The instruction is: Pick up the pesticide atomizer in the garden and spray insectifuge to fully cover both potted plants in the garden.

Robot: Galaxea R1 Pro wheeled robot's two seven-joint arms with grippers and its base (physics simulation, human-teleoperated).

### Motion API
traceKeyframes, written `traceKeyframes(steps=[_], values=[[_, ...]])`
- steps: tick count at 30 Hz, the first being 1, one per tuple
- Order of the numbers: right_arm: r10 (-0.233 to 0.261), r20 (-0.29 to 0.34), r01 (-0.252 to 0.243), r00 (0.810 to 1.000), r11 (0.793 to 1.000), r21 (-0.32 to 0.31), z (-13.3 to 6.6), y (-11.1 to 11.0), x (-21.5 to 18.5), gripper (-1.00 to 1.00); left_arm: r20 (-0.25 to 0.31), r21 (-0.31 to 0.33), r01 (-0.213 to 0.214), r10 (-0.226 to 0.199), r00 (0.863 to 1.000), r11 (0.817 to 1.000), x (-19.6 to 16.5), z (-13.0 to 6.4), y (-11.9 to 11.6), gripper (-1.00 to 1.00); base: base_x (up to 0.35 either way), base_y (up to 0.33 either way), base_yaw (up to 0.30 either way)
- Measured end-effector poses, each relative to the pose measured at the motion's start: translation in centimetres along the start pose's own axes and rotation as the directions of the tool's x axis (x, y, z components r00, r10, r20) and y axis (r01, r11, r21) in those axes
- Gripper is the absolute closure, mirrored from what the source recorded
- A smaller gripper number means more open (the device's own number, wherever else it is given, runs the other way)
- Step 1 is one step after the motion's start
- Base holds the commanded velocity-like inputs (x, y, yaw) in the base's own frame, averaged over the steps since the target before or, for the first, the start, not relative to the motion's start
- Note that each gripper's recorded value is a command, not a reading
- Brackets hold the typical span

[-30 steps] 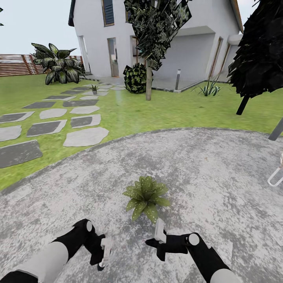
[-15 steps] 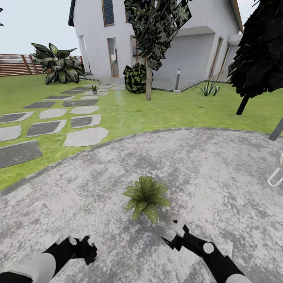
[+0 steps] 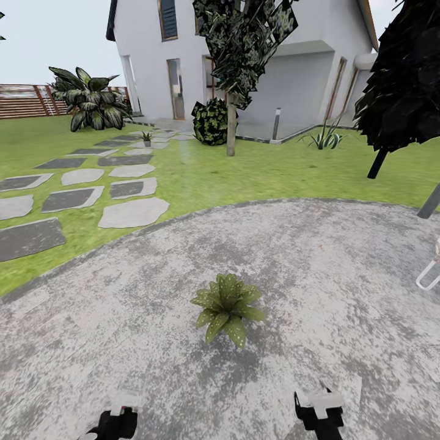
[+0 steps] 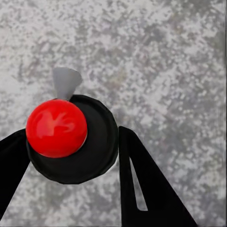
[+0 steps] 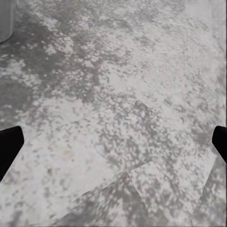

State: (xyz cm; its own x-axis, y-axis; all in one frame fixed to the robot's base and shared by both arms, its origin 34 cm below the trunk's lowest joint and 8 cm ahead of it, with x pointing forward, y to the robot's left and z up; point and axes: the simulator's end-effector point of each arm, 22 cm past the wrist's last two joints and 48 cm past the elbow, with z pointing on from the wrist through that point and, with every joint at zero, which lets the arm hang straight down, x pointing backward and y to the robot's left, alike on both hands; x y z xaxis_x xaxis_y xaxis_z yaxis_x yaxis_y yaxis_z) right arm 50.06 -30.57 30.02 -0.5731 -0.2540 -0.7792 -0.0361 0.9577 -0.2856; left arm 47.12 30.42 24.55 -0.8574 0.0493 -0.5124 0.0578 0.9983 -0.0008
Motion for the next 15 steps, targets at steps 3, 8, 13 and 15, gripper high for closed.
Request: traceKeyframes(steps=[3, 8, 13, 15], values=[[0.024, -0.03, -0.023, 0.999, 1.0, 0.013, -0.6, -0.1, 1.3, -1.0, -0.007, 0.021, 0.011, -0.01, 1.0, 1.0, 0.6, 0.0, -1.5, 1.0, 0.0, 0.0, 0.148], [0.022, -0.053, -0.022, 0.998, 1.0, 0.006, -1.0, 0.2, 2.2, -1.0, -0.018, 0.019, 0.012, -0.011, 1.0, 1.0, 1.4, -0.1, -1.6, 1.0, 0.0, 0.0, 0.271], [0.022, -0.053, -0.022, 0.998, 1.0, 0.006, -1.0, 0.2, 2.2, -1.0, -0.023, 0.014, 0.014, -0.013, 1.0, 1.0, 1.8, -0.3, -1.4, 1.0, 0.0, 0.0, 0.274], [0.022, -0.052, -0.022, 0.998, 1.0, 0.007, -1.0, 0.2, 2.1, -1.0, -0.026, 0.013, 0.014, -0.013, 1.0, 1.0, 2.1, -0.4, -1.3, 1.0, 0.0, 0.0, 0.256]])
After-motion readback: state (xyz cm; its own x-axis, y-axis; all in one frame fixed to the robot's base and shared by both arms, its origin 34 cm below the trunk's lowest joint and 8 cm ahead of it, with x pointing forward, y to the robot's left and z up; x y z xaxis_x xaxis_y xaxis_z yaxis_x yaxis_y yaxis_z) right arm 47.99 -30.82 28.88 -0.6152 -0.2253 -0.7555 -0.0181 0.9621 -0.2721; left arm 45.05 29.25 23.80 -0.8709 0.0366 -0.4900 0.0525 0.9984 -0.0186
